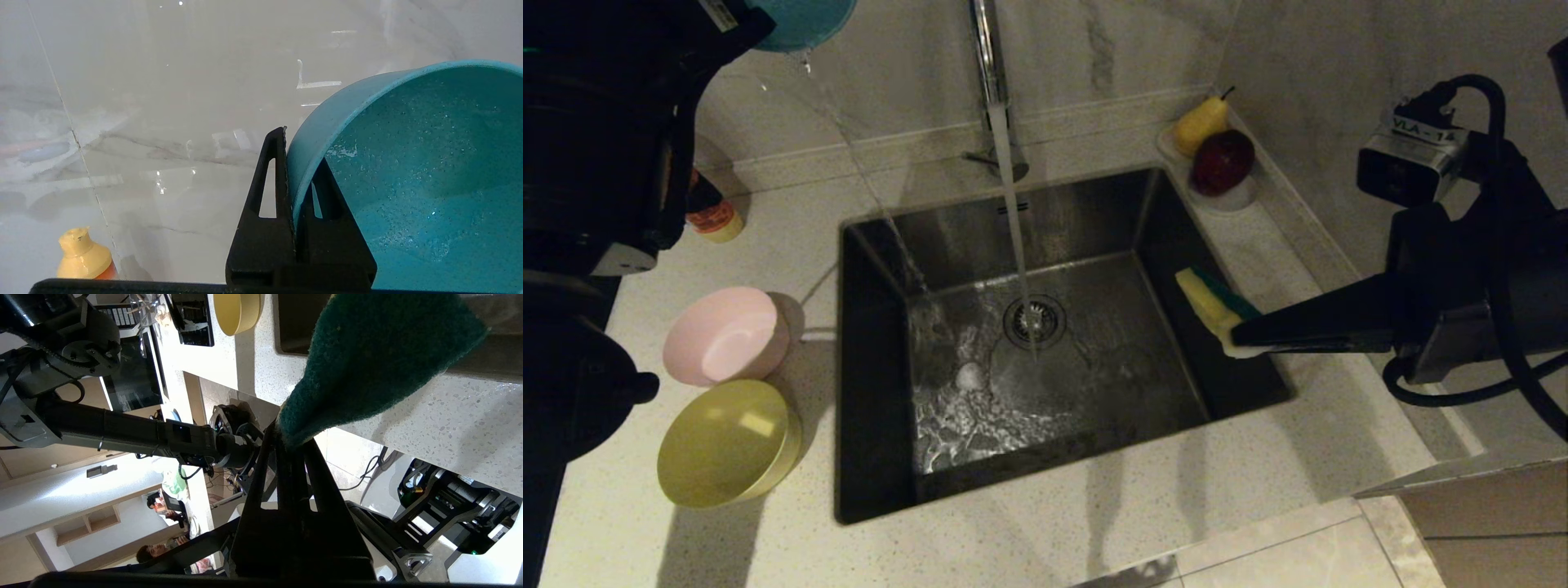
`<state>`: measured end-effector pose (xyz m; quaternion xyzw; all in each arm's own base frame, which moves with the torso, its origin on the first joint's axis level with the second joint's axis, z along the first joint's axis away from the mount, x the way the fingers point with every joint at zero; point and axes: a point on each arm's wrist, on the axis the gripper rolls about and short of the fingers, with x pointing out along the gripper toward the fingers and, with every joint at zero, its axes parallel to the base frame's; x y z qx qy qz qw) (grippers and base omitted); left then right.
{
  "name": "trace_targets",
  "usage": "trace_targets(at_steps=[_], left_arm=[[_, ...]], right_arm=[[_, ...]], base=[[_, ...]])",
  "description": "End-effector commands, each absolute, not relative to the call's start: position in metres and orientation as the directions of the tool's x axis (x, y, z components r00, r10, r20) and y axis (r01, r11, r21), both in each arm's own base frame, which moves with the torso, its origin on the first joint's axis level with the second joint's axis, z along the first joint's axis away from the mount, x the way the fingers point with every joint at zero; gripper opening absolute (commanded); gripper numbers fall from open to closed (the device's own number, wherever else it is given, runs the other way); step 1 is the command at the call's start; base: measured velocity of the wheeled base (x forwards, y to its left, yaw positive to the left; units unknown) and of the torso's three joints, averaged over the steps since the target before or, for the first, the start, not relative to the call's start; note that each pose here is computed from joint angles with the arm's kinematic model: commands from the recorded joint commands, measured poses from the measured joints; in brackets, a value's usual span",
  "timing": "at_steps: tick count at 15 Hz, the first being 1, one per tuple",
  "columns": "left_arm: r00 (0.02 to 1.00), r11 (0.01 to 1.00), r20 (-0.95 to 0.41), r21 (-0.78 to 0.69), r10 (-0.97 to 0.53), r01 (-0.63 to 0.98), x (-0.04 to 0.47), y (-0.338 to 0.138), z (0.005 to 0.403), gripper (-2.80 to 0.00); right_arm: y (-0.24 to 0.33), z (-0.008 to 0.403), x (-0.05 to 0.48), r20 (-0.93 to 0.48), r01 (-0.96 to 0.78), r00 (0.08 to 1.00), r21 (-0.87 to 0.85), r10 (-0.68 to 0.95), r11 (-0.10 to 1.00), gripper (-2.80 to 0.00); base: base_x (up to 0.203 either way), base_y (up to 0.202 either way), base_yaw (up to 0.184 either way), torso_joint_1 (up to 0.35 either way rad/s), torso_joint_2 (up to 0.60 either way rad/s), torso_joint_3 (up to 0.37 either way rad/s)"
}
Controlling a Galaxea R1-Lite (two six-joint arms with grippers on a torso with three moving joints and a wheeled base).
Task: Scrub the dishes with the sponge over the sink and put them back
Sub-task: Rinse the bowl, then place the bowl on the table
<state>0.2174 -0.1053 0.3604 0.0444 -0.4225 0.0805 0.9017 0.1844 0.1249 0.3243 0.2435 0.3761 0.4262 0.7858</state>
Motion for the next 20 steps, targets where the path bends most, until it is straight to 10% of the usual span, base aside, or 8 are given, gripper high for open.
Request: trace_targets(at_steps=[1, 9, 12, 20], left_arm=[[0.631, 0.982, 0.768, 0.01, 0.112, -0.187, 0.218, -0.106, 0.359, -2.8], [0.864, 0.984, 0.491, 0.075, 0.107, -0.164, 0.237, -0.113, 0.32, -2.8], [0.982, 0.991, 0.182, 0.111, 0.059, -0.08, 0.233, -0.111, 0.303, -2.8], [0.957, 0.949, -0.288, -0.289, 0.039, -0.126, 0.177, -0.047, 0.367, -2.8]], right_arm=[[0.125, 0.324, 0.184, -0.386, -0.483, 0.349, 0.707, 0.854, 0.517, -2.8], [0.116, 0.309, 0.181, -0.415, -0.456, 0.358, 0.703, 0.836, 0.545, -2.8], [0.105, 0.311, 0.169, -0.398, -0.467, 0.381, 0.696, 0.834, 0.546, -2.8], [0.1, 0.299, 0.169, -0.428, -0.43, 0.385, 0.701, 0.818, 0.569, -2.8]], base=[[0.0, 0.0, 0.0, 0.0, 0.0, 0.0], [0.0, 0.0, 0.0, 0.0, 0.0, 0.0], [0.0, 0.0, 0.0, 0.0, 0.0, 0.0], [0.0, 0.0, 0.0, 0.0, 0.0, 0.0]])
